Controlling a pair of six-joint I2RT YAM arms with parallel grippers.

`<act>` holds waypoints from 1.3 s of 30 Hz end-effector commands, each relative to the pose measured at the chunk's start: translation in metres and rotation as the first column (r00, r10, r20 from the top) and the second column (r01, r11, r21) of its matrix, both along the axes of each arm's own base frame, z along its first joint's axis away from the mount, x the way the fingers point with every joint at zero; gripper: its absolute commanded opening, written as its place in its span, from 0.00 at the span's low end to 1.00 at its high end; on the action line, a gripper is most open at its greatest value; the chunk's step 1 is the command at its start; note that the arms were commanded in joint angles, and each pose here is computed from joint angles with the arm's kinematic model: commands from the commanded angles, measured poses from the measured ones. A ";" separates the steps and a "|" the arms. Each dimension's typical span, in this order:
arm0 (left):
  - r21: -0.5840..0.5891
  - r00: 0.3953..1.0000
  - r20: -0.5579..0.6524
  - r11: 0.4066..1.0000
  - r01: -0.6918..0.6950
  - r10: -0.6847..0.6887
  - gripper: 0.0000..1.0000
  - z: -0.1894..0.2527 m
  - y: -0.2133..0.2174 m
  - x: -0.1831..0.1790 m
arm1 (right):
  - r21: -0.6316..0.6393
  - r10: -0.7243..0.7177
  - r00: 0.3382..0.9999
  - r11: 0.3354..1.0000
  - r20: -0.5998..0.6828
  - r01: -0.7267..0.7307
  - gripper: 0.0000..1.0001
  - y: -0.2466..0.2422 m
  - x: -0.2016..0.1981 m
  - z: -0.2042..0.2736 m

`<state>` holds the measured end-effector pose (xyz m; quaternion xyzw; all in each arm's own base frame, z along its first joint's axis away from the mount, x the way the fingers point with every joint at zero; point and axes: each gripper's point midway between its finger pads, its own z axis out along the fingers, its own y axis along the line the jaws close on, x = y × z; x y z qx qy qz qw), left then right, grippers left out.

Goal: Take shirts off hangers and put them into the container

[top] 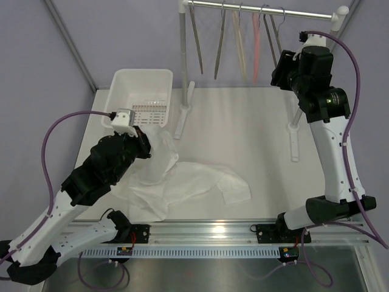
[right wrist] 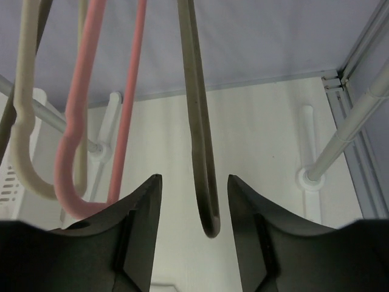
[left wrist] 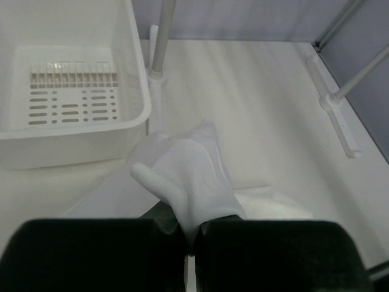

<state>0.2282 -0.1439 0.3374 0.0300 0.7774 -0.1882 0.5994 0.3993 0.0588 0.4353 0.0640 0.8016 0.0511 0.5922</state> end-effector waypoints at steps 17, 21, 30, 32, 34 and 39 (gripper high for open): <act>-0.223 0.884 -0.460 0.974 -0.029 -0.079 0.24 -0.179 -0.067 -0.018 | 0.196 0.114 0.970 0.968 0.217 -0.158 0.69 -0.002 -0.177 0.057; -0.217 0.886 -0.464 0.972 -0.094 -0.018 0.69 -0.183 -0.043 -0.036 | 0.235 0.207 0.959 0.939 0.192 -0.249 0.70 0.017 -0.183 0.037; -0.032 0.829 -0.487 0.943 -0.331 0.274 0.87 -0.192 0.009 -0.053 | 0.244 0.311 0.932 0.904 0.185 -0.350 0.70 0.034 -0.196 0.015; 0.039 0.781 -0.500 0.911 -0.410 0.373 0.86 -0.201 0.018 -0.051 | 0.242 0.320 0.929 0.901 0.184 -0.359 0.70 0.035 -0.198 0.013; 0.115 0.726 -0.517 0.877 -0.467 0.454 0.86 -0.207 0.027 -0.056 | 0.238 0.336 0.924 0.897 0.180 -0.373 0.70 0.037 -0.200 0.009; 0.114 0.714 -0.505 0.857 -0.502 0.485 0.86 -0.195 0.026 -0.068 | 0.212 0.333 0.928 0.907 0.168 -0.364 0.70 0.034 -0.200 0.003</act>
